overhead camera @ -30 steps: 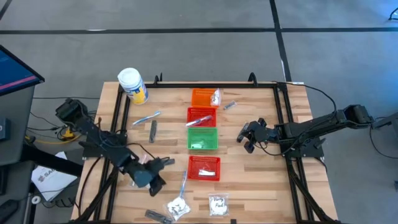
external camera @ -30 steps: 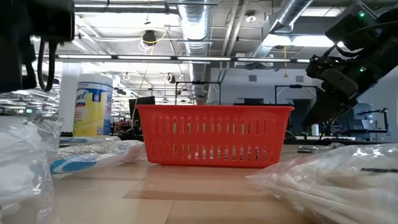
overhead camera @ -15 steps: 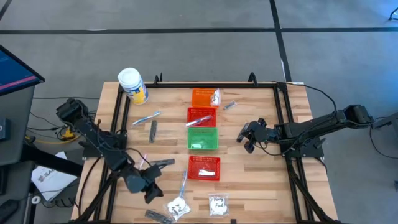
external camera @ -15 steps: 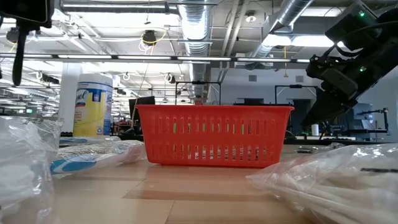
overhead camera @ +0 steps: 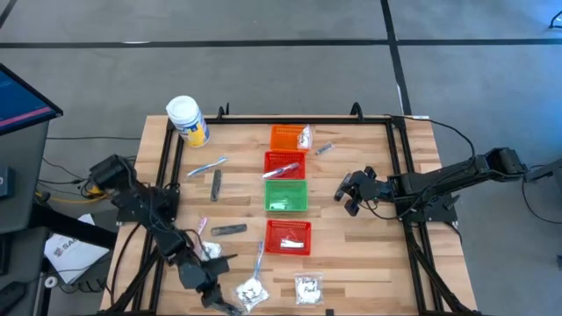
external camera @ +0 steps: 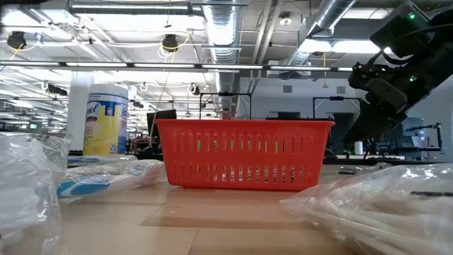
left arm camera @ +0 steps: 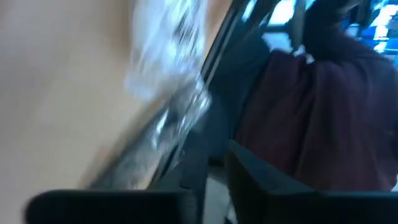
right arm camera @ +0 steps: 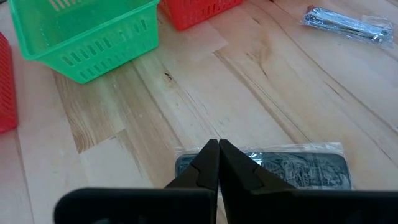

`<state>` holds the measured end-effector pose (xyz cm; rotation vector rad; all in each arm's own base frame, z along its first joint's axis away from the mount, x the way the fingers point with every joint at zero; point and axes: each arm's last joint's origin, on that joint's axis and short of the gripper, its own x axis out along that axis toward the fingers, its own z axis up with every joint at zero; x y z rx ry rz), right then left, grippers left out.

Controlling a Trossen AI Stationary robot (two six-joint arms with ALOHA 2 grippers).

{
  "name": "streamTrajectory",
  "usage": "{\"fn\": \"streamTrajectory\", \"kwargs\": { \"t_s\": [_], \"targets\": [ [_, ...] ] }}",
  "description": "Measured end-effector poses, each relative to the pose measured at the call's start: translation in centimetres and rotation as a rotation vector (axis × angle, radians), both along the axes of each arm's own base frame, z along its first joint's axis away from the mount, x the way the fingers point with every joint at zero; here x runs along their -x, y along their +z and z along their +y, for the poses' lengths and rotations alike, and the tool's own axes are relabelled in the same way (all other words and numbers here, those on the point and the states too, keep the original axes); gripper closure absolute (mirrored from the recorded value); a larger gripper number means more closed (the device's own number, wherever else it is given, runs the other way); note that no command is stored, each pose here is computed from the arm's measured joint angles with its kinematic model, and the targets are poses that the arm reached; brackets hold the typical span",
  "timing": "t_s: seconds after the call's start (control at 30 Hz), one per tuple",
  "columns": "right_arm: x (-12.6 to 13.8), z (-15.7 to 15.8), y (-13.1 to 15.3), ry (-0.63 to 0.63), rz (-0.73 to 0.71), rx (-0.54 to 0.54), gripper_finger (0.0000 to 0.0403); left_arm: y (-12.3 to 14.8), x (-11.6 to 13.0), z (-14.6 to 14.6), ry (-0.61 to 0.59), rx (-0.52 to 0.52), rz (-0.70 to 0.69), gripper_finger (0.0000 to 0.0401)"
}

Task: Pick & Place Travel size toiletries
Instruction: Adjust the black comb

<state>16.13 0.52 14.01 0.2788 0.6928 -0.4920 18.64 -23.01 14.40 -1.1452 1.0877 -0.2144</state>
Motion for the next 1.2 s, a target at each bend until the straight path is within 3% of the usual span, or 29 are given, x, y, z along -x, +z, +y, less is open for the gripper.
{"fn": "streamTrajectory", "kwargs": {
  "t_s": [0.07, 0.4, 0.57, 0.77, 1.2],
  "targets": [
    [0.0, 0.0, 0.0, 0.0, 0.001, 0.0, 0.0402, -0.3, 0.3, -0.9, -0.004, 0.028, 0.05, 0.0392],
    [0.0, 0.0, 0.0, 0.0, -0.002, 0.0, 0.0402, -0.7, 0.2, -3.8, 0.001, 0.078, 0.124, 0.0401],
    [-0.1, 0.0, 0.0, 0.0, -0.009, -0.001, 0.0402, -1.4, -1.4, -4.1, 0.015, 0.087, 0.167, 0.0401],
    [-0.1, 0.0, 0.1, 0.0, -0.01, -0.002, 0.0402, -4.0, -2.2, -4.3, -0.04, 0.101, 0.368, 0.0401],
    [-0.1, 0.0, 0.1, 0.002, -0.01, -0.003, 0.0403, -4.9, -2.3, -3.3, -0.043, 0.018, 0.44, 0.0401]
  ]
}}
